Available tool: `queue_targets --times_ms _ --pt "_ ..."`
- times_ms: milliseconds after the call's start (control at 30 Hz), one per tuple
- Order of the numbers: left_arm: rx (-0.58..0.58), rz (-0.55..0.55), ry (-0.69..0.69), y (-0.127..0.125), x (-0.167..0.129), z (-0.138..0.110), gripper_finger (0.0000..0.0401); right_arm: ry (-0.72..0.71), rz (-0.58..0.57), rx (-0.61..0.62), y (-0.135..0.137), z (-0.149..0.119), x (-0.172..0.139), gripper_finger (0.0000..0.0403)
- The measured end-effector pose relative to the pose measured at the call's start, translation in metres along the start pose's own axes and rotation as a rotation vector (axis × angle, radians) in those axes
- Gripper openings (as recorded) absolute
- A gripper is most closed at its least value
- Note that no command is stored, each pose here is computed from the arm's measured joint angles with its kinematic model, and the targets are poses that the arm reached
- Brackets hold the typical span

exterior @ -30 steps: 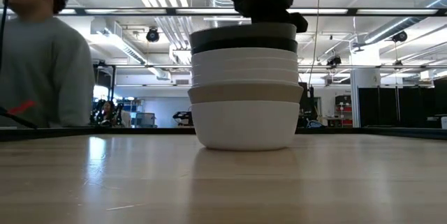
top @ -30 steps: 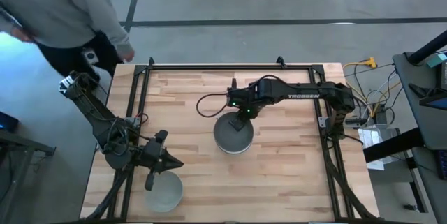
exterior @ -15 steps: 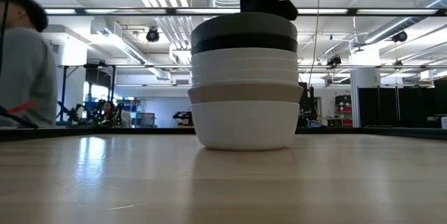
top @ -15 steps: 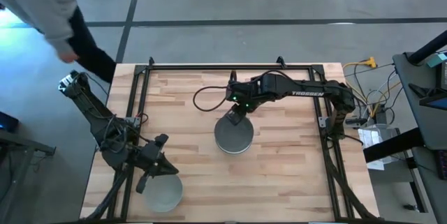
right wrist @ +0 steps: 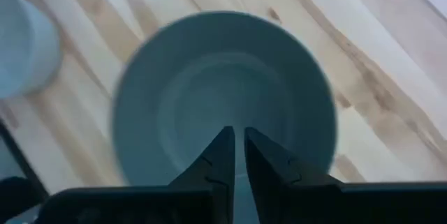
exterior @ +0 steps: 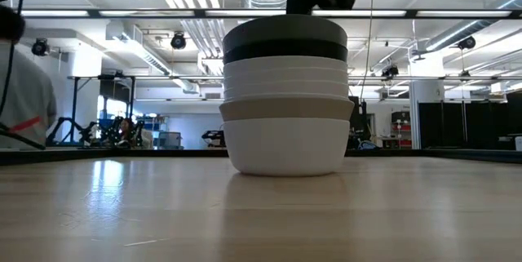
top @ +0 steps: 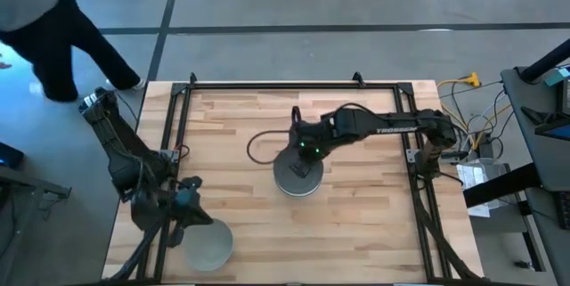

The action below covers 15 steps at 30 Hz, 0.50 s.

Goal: Nest bowls inside each other
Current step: Stack the gray on top of the dark gray bowl

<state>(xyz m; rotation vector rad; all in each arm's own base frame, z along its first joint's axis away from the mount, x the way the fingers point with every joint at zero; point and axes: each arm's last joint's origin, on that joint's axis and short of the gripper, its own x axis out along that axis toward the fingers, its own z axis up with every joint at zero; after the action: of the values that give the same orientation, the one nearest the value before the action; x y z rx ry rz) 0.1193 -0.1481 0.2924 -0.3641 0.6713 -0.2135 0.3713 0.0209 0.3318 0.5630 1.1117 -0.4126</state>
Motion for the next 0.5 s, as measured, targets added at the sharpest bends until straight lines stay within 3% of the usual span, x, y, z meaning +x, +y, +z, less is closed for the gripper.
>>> queue_targets --times_ms 300,400,500 --pt "-0.125 0.270 0.315 0.024 -0.001 -0.043 0.0000 -0.171 -0.001 0.002 0.041 -0.041 -0.035 0.0039" --pt "-0.179 0.293 0.409 0.032 0.002 -0.051 0.0010 -0.195 -0.003 0.019 0.050 -0.053 -0.038 0.0040" --pt "-0.265 0.246 0.485 0.036 0.005 -0.056 0.0042 -0.198 0.007 0.032 0.058 -0.063 -0.040 0.0040"
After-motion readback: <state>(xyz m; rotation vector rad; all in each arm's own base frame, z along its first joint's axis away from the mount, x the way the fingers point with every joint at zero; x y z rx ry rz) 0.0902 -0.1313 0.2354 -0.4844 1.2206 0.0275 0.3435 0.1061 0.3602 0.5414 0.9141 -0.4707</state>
